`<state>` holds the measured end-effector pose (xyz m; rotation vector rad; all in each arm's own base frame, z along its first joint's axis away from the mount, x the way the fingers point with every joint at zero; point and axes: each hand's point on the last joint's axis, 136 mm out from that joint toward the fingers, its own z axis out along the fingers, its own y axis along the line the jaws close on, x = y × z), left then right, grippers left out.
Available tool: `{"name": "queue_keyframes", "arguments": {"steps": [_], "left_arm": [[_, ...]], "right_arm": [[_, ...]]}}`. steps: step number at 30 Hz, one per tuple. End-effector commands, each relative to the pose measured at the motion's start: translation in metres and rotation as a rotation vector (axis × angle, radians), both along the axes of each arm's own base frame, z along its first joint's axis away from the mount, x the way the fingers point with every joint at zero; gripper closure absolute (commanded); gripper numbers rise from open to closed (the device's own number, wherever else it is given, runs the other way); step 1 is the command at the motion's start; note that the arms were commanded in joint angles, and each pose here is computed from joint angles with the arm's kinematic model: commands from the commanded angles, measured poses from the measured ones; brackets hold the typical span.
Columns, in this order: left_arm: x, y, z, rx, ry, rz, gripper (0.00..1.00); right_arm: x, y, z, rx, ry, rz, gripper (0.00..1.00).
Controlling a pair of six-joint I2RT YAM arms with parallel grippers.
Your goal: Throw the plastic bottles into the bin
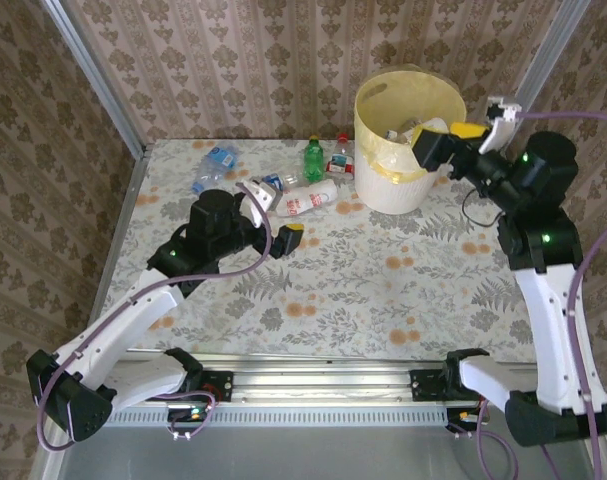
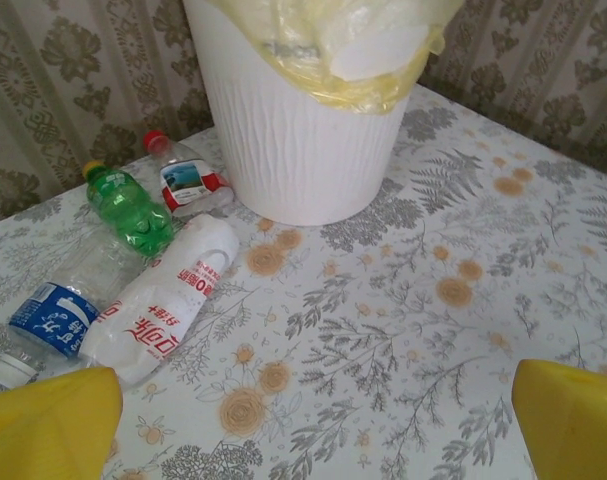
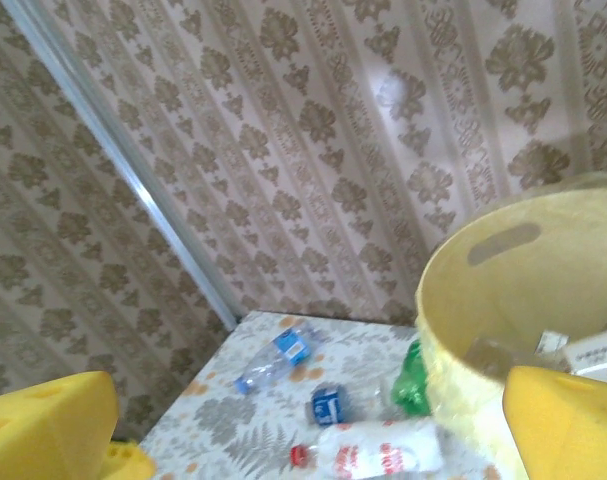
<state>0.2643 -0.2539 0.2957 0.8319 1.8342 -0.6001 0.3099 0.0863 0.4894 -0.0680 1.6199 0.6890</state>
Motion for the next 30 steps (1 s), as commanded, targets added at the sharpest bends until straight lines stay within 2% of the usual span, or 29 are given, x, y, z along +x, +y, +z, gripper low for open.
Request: {"name": "queue_keyframes", "arguments": {"steps": [1,6,12,20,25,30], "left_arm": [[-0.007,-0.001,-0.016,0.099,0.049,-0.067,0.0],[0.001,-0.003,-0.037,0.178,0.103,-0.072,0.0],[0.025,-0.005,-0.067,0.271,0.175,-0.064,0.01],[0.076,-0.004,-0.116,0.421,0.27,-0.042,0.07],[0.105,-0.008,-0.141,0.515,0.277,-0.051,0.09],[0.134,-0.01,-0.163,0.552,0.299,-0.053,0.1]], "right_arm": [[-0.028,0.009,-0.02,0.061,0.085,0.061,0.0],[-0.052,0.014,-0.04,0.108,0.128,0.097,0.0],[-0.065,0.017,-0.064,0.126,0.198,0.116,0.0],[-0.065,0.019,-0.085,0.119,0.245,0.131,0.0],[-0.063,0.019,-0.093,0.097,0.272,0.13,0.0],[-0.061,0.021,-0.096,0.085,0.29,0.139,0.0]]}}
